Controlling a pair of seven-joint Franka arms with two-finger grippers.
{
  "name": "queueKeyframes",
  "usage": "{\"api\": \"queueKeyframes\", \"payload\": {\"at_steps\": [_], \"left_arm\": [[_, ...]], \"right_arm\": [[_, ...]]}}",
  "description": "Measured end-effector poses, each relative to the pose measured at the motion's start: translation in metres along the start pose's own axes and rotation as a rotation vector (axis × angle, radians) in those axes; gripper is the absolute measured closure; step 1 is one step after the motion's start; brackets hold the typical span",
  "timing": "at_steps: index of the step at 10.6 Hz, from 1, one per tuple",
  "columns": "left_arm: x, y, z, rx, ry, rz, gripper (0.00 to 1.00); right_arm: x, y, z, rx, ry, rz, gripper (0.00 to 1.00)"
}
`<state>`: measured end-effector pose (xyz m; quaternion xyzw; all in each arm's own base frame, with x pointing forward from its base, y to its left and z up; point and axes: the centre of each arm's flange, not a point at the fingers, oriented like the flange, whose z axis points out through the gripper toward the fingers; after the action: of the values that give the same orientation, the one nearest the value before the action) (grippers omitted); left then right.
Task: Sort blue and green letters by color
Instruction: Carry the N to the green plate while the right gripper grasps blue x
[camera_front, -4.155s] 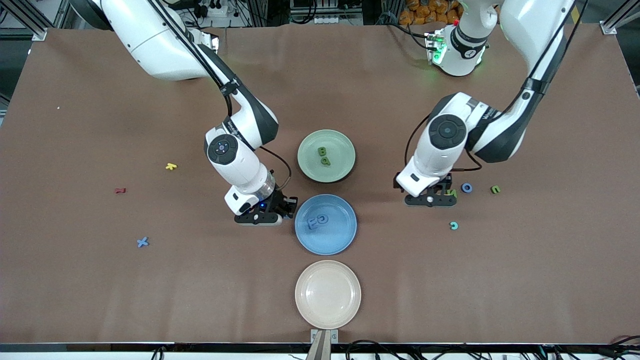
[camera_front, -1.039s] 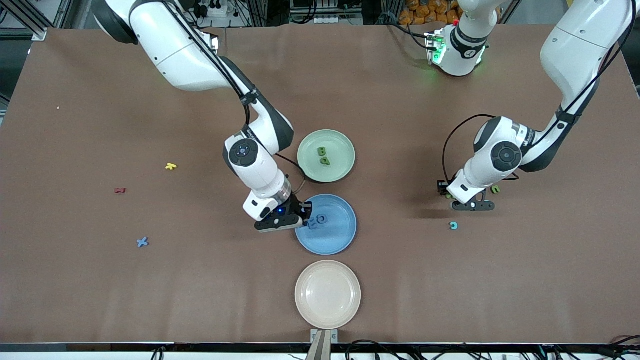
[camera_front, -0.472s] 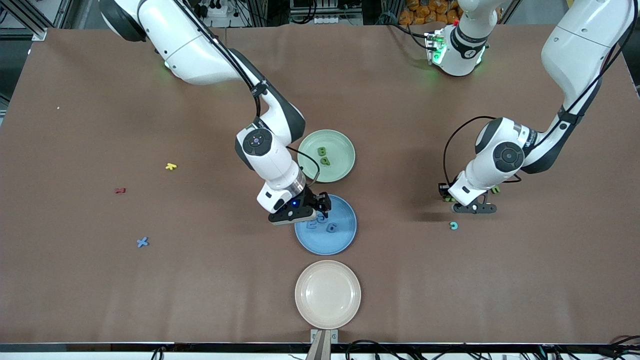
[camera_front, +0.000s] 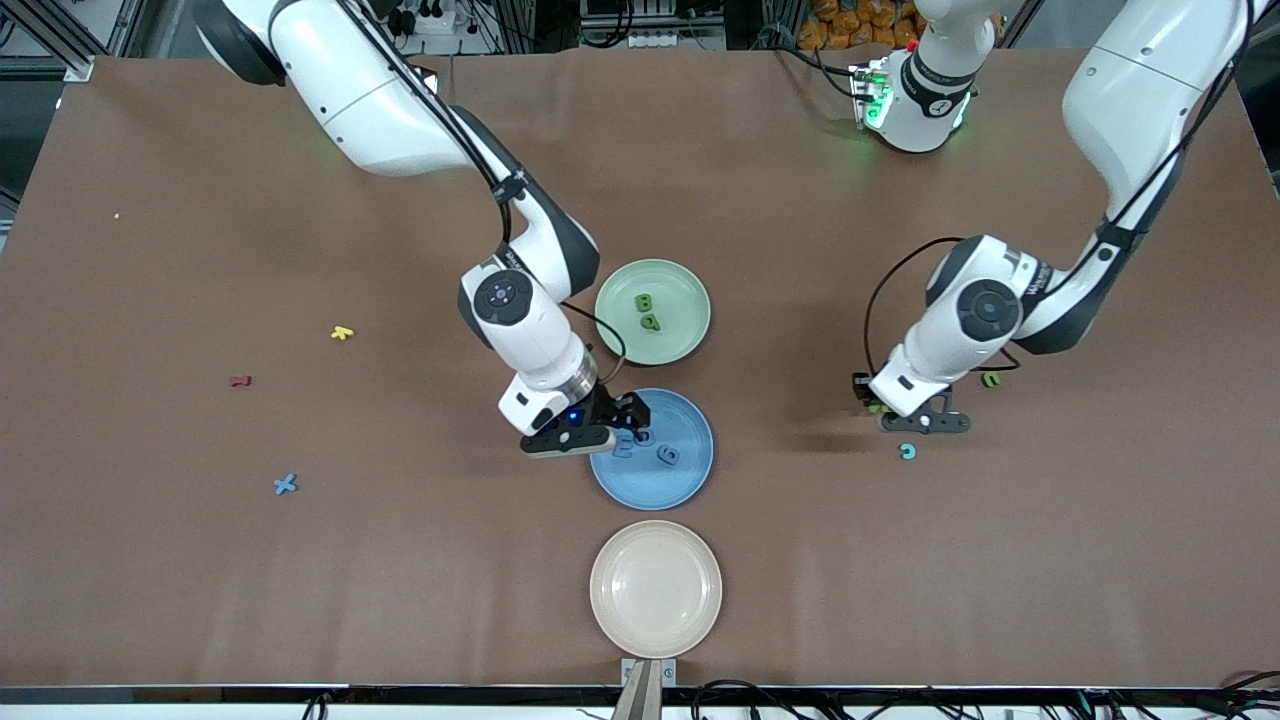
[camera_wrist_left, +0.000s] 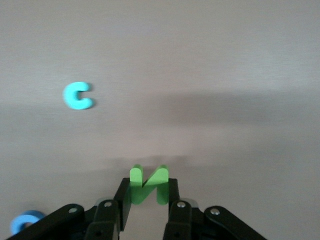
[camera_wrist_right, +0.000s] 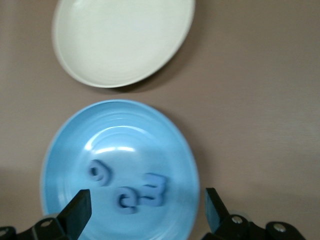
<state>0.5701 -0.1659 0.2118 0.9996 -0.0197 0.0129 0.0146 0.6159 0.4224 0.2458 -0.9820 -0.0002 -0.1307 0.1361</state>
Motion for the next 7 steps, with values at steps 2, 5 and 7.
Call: {"api": "queueKeyframes", "payload": {"at_steps": [2, 5, 7], "left_arm": [[-0.002, 0.040, -0.008, -0.005, 0.018, 0.002, 0.67], [-0.005, 0.071, -0.013, -0.013, 0.031, 0.013, 0.67], [-0.010, 0.103, -0.017, -0.025, 0.042, -0.004, 0.67]], "right_arm": [[0.020, 0.039, -0.003, -0.060, -0.033, 0.043, 0.00], [0.055, 0.108, -0.042, -0.172, -0.124, 0.112, 0.00], [0.076, 0.156, -0.069, -0.226, -0.159, 0.179, 0.00]]}}
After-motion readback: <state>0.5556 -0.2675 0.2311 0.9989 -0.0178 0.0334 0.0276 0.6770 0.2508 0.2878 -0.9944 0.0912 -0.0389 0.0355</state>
